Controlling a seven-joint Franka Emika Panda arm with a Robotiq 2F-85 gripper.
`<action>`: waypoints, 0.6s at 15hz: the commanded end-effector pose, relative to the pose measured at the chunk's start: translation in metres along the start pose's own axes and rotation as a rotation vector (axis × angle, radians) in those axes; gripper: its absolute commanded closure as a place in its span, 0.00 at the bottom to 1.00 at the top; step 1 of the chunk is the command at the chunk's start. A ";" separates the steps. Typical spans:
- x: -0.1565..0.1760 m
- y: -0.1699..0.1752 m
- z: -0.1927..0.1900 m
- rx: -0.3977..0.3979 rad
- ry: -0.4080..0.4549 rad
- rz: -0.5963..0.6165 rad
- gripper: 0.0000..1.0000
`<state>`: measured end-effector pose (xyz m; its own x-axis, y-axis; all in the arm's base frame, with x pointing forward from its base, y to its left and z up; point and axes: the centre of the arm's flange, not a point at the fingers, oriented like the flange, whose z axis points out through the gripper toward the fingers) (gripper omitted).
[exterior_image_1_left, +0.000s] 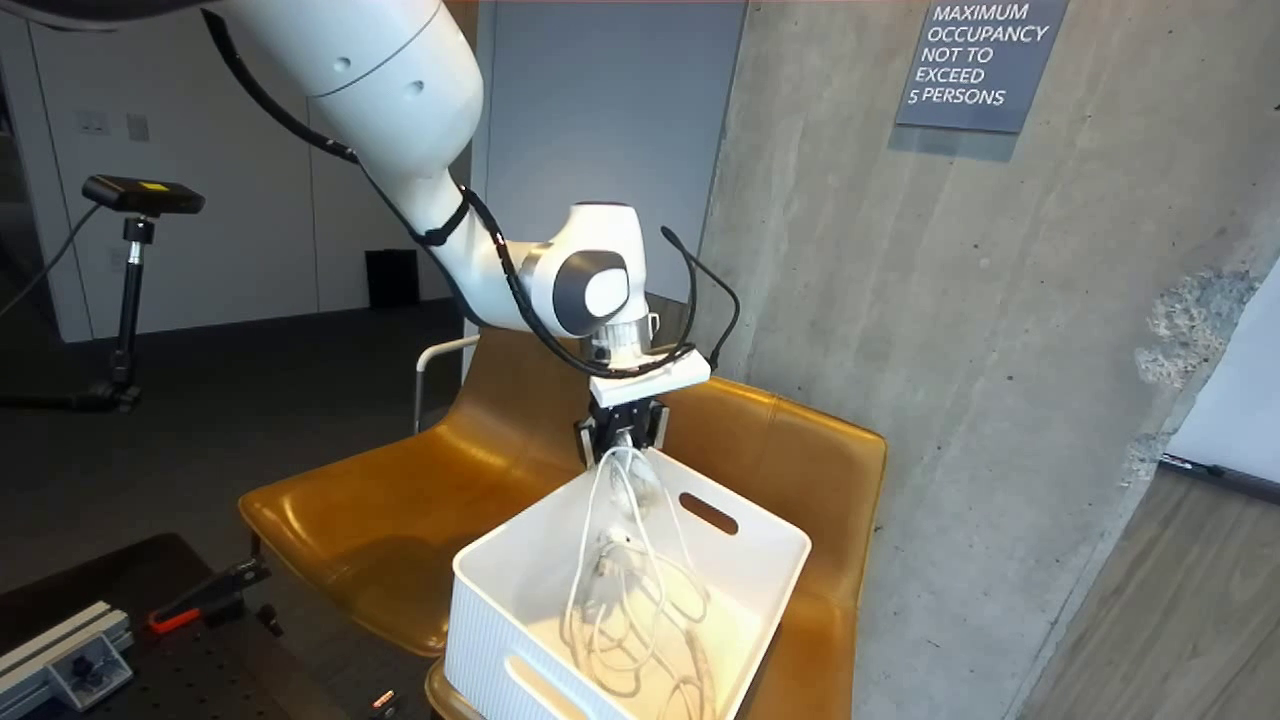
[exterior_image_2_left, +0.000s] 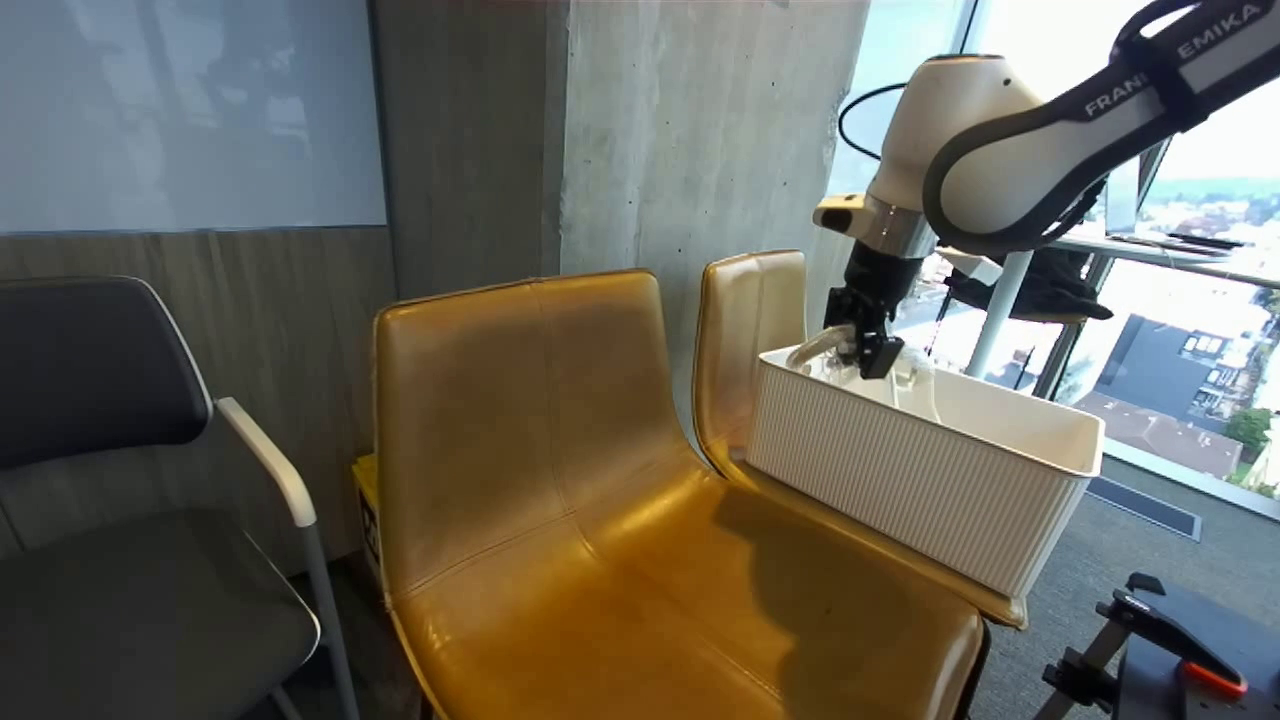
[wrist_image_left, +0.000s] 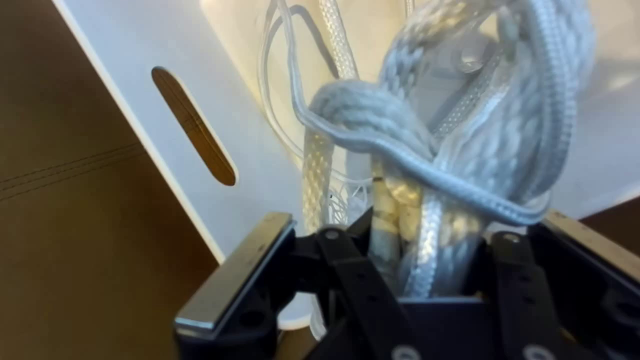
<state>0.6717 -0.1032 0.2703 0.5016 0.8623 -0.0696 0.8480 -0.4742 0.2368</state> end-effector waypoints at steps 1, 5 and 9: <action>0.047 0.038 -0.057 -0.051 0.031 -0.055 1.00; 0.118 0.050 -0.131 -0.128 0.082 -0.135 1.00; 0.186 0.030 -0.202 -0.136 0.144 -0.231 1.00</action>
<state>0.7393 0.0383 0.4216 0.3290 0.9441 -0.0207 0.8765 -0.2972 0.3787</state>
